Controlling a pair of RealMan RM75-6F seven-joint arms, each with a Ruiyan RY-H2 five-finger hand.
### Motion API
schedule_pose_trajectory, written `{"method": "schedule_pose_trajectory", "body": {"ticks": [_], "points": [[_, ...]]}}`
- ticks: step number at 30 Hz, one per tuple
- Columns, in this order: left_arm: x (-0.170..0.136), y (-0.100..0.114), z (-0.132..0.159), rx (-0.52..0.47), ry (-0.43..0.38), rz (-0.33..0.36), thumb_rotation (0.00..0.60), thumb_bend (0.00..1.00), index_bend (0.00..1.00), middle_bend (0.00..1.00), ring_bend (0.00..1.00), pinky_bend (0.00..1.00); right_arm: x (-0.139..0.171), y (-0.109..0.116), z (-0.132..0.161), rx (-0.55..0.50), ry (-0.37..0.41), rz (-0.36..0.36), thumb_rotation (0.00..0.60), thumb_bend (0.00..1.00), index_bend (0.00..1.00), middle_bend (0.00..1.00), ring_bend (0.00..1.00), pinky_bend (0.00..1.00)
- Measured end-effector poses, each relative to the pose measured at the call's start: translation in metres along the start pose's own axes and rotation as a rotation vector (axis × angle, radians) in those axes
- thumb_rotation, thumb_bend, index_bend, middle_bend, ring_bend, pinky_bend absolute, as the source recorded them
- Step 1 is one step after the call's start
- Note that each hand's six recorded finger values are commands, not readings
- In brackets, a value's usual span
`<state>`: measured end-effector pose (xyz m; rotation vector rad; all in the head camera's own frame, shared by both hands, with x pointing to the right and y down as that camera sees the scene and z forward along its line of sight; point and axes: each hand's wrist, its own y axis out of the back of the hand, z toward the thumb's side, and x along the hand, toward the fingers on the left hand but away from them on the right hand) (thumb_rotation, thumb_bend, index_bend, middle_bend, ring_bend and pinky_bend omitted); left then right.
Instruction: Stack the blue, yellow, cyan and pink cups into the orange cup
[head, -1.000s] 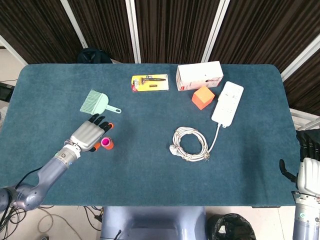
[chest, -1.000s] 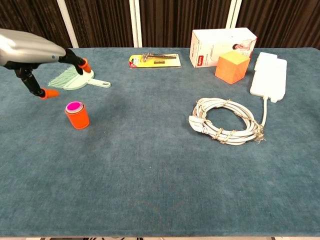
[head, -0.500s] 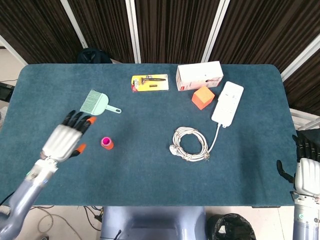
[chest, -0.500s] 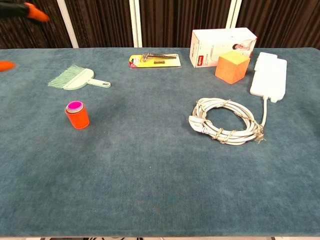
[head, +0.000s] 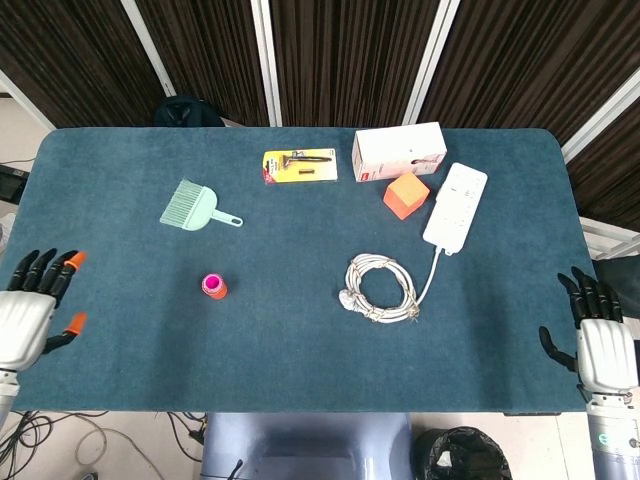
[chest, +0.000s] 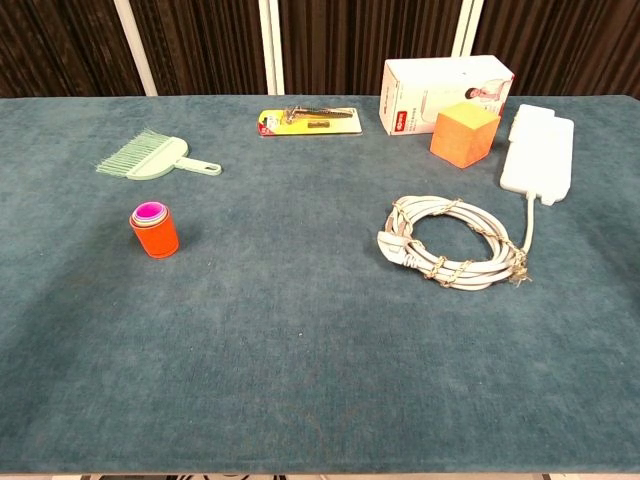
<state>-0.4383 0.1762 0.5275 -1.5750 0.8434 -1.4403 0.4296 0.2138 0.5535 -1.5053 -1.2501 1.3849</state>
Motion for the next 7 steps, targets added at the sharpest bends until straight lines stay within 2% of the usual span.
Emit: {"method": "schedule_pose_trajectory", "body": {"ticks": [7], "points": [[0.0028,-0.0037,-0.0102,-0.030,0.011,0.002,0.600,0.34,0.06,0.08,0.00,0.00,0.0018,-0.0002,0.0029,0.014,0.069,0.039,0.600,0.40,0.13,0.07,0.09,0.09]]}}
